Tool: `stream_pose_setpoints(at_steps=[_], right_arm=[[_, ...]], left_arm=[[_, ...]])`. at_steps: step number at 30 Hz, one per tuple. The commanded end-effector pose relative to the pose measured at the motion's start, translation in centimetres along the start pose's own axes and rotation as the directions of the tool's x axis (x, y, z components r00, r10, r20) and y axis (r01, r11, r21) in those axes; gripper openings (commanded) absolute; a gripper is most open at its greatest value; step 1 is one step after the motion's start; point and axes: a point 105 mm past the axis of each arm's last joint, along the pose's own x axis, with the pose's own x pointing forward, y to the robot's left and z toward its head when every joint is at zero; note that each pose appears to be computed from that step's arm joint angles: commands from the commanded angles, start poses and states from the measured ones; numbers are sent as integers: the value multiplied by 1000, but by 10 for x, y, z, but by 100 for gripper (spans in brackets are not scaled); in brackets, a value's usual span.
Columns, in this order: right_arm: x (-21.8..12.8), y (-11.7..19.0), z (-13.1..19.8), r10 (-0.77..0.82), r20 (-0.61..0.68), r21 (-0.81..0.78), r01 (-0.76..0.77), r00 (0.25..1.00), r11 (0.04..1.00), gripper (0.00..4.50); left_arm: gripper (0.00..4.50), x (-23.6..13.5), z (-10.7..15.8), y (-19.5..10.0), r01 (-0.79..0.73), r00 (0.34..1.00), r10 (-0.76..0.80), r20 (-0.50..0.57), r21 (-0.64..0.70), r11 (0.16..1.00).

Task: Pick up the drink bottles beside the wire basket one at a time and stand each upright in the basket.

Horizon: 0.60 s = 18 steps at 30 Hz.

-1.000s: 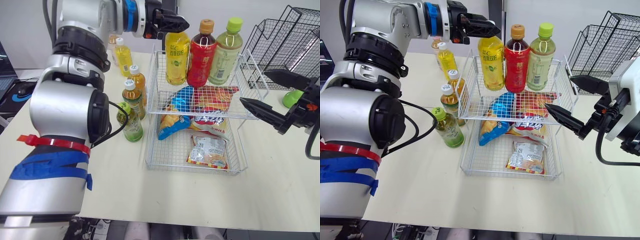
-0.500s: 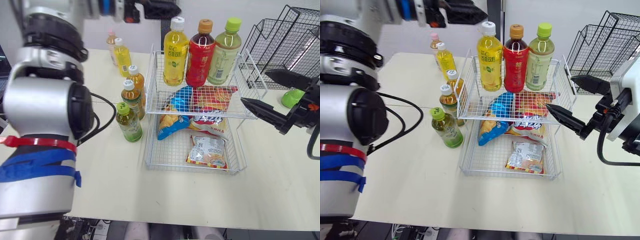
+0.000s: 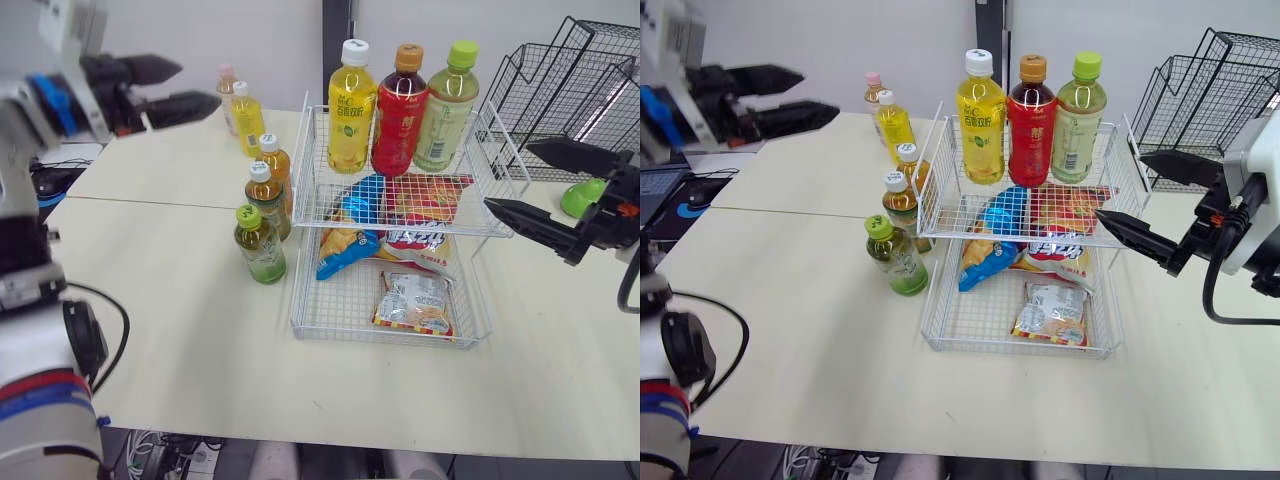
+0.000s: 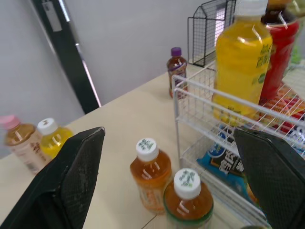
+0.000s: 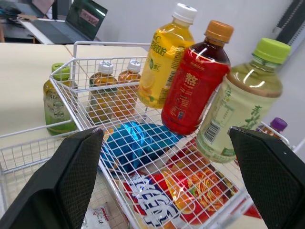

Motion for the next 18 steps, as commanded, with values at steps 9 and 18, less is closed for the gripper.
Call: stream_pose_setpoints(at_steps=[9,18], right_arm=[[19,25,16,276,64,-29,-275,959,961,450],[38,51,20,389,105,-29,-388,915,921,450]], left_arm=[[447,-69,-79,-35,-8,990,7,-142,-7,1000],[447,-62,-103,-77,-27,994,12,-109,-138,990]])
